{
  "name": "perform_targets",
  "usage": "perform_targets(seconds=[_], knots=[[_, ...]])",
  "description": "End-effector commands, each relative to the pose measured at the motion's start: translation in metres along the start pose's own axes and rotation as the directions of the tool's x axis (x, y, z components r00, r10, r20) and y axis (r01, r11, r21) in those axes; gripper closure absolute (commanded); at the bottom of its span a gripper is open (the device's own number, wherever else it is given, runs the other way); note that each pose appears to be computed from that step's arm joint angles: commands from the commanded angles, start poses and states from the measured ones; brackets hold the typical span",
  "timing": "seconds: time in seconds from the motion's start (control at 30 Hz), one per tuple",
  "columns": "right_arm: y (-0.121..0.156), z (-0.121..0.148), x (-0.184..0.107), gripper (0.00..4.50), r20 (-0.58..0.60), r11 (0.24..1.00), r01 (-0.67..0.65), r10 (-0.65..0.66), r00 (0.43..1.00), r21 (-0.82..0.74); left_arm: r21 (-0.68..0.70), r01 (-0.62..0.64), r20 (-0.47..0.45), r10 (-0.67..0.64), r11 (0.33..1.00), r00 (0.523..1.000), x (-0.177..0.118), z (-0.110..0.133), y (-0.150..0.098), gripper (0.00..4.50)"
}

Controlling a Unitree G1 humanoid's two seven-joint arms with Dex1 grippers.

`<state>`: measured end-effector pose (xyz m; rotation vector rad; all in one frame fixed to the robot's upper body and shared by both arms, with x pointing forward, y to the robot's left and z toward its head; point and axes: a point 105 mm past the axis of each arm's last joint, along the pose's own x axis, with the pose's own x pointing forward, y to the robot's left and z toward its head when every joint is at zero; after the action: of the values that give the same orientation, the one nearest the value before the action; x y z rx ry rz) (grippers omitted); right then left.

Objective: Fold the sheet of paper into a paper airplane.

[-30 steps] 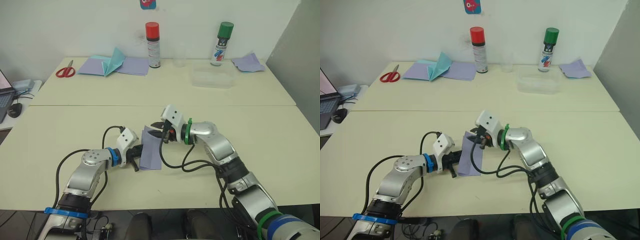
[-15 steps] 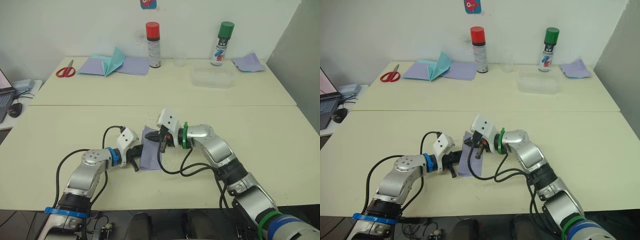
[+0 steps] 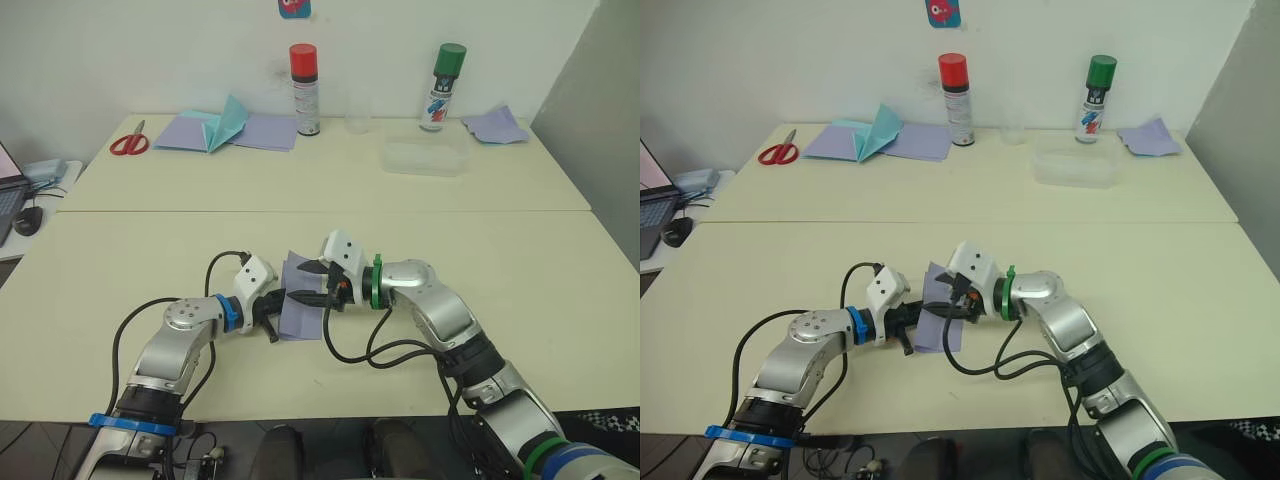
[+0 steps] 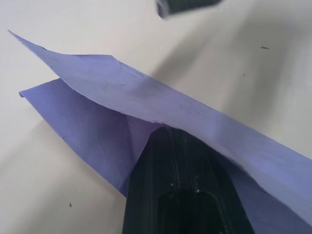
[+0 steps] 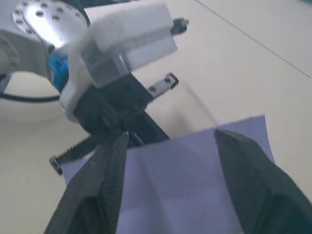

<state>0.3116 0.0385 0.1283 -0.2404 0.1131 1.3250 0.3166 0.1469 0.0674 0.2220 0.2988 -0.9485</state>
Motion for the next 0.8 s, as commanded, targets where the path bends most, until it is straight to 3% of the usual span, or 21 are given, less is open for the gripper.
perform_targets(seconds=[0.03,0.53,0.8], knots=[[-0.005,0.014,-0.002,1.75,0.035,0.999,0.033,-0.032,0.999,-0.019,-0.042,0.004,-0.018,-0.005,0.999,1.000,0.001,-0.006,-0.001,4.50],[-0.018,0.006,-0.036,1.75,0.001,0.995,0.099,-0.099,0.995,-0.004,0.031,0.059,0.026,-0.060,0.998,0.998,-0.003,0.035,-0.003,4.50],[-0.018,0.004,-0.046,1.75,-0.009,0.992,0.128,-0.128,0.992,0.012,0.041,0.087,0.032,-0.089,0.995,0.996,-0.002,0.046,-0.011,4.50]])
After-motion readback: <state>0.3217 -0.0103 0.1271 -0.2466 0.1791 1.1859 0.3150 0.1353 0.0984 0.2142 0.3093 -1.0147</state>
